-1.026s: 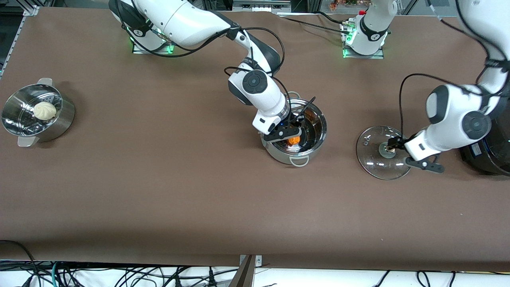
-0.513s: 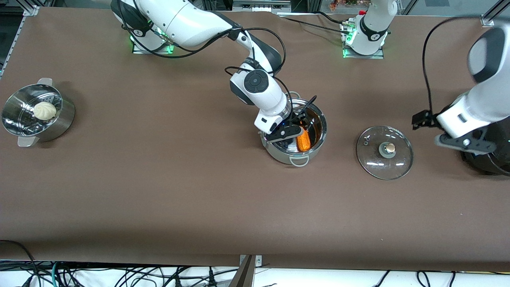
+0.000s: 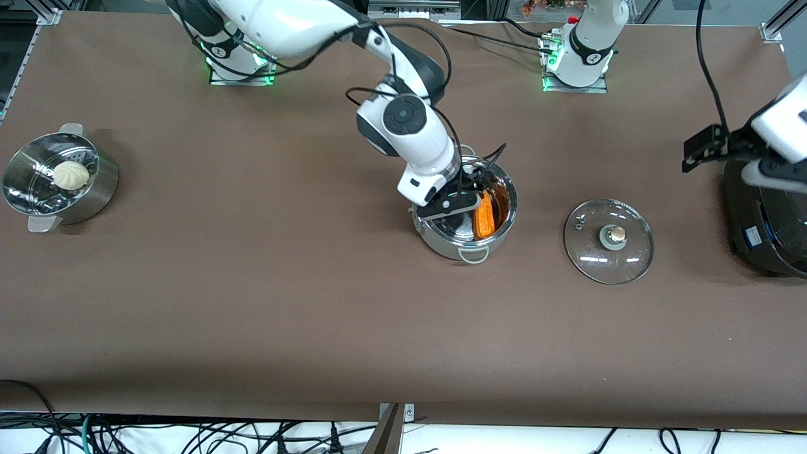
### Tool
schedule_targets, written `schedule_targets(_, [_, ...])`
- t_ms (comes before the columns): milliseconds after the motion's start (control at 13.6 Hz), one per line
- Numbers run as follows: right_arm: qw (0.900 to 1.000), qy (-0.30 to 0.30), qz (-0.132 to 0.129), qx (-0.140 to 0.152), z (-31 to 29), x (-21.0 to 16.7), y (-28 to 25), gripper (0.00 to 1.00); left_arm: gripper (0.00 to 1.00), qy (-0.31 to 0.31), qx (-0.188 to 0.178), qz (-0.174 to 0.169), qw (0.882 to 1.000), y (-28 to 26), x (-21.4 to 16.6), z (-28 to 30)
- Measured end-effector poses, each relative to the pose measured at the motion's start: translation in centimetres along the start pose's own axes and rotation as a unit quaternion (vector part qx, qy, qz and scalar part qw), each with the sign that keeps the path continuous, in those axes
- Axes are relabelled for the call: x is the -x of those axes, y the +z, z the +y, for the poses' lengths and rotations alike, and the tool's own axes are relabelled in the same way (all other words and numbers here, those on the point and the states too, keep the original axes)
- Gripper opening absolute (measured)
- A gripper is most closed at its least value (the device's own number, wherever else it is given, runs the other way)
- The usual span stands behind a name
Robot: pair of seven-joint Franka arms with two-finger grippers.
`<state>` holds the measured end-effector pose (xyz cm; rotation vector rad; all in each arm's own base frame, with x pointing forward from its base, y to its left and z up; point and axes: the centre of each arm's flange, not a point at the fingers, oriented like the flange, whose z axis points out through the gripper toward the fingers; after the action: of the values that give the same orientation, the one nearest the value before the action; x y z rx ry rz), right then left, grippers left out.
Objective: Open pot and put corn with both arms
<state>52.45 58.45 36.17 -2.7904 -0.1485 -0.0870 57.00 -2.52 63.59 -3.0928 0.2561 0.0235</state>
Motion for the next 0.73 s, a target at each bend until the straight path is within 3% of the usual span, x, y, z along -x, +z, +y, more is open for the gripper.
schedule_targets(147, [1.000, 0.013, -0.009, 0.023, 1.8, -1.5, -3.8, 1.00, 1.00, 0.000, 0.002, -0.003, 1.000, -0.4, 0.7, 0.9])
schedule_targets(366, [0.997, 0.038, -0.030, 0.055, 5.6, -3.4, -6.6, 1.00, 1.00, -0.041, 0.041, -0.013, 0.998, 1.7, 0.7, 0.2])
schedule_targets(733, [0.993, 0.065, -0.041, 0.093, 13.1, -5.1, -8.7, 1.00, 1.00, -0.064, 0.044, -0.021, 0.997, 3.7, 1.3, -0.7])
